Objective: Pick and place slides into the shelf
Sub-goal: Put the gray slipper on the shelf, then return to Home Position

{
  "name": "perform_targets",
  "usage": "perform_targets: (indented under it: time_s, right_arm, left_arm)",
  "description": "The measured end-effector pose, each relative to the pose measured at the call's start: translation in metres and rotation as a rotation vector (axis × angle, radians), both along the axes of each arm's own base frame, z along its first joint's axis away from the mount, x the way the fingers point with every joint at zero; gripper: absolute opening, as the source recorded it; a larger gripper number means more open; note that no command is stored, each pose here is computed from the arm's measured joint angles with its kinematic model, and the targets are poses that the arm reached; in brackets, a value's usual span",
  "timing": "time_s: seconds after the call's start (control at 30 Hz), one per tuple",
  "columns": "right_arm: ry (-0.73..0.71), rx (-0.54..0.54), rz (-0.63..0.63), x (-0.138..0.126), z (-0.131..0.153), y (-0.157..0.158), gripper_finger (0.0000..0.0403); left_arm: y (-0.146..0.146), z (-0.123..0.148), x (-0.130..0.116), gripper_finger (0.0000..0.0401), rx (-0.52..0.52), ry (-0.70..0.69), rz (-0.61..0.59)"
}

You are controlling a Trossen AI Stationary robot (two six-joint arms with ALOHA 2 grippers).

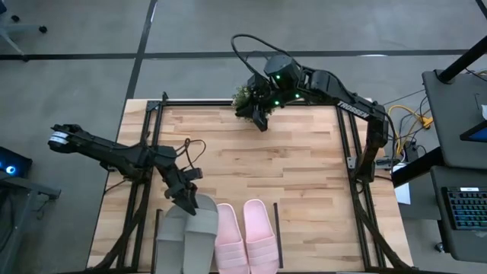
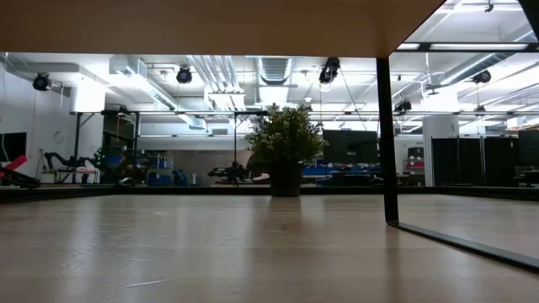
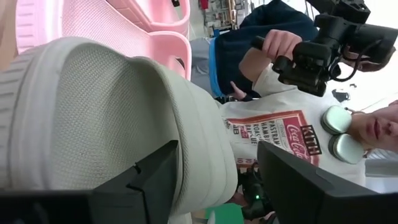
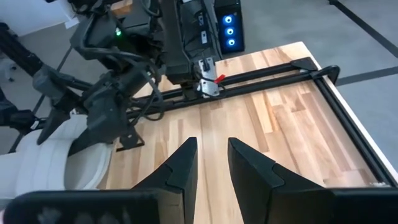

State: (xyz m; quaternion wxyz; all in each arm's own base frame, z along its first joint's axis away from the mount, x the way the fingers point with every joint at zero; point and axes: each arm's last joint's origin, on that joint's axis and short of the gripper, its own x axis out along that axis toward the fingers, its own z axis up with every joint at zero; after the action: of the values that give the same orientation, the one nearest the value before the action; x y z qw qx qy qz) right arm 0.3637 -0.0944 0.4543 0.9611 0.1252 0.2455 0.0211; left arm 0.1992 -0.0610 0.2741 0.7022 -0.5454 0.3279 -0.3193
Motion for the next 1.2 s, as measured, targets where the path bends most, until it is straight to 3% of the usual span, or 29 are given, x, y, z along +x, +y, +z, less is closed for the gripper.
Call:
perform_targets:
  time_s: [1.03,1.2]
  right_arm:
    - [0.000,0.001,0.039,0.004,0.000,0.015,0.0082]
    - [0.000,0.001,0.041,0.004,0.000,0.016,0.0082]
  left_arm:
    - [0.020,0.008,-0.006,0.0195,0.074,-0.104,0.101]
    - [0.027,0.008,-0.015,0.0195,0.167,-0.101,0.168]
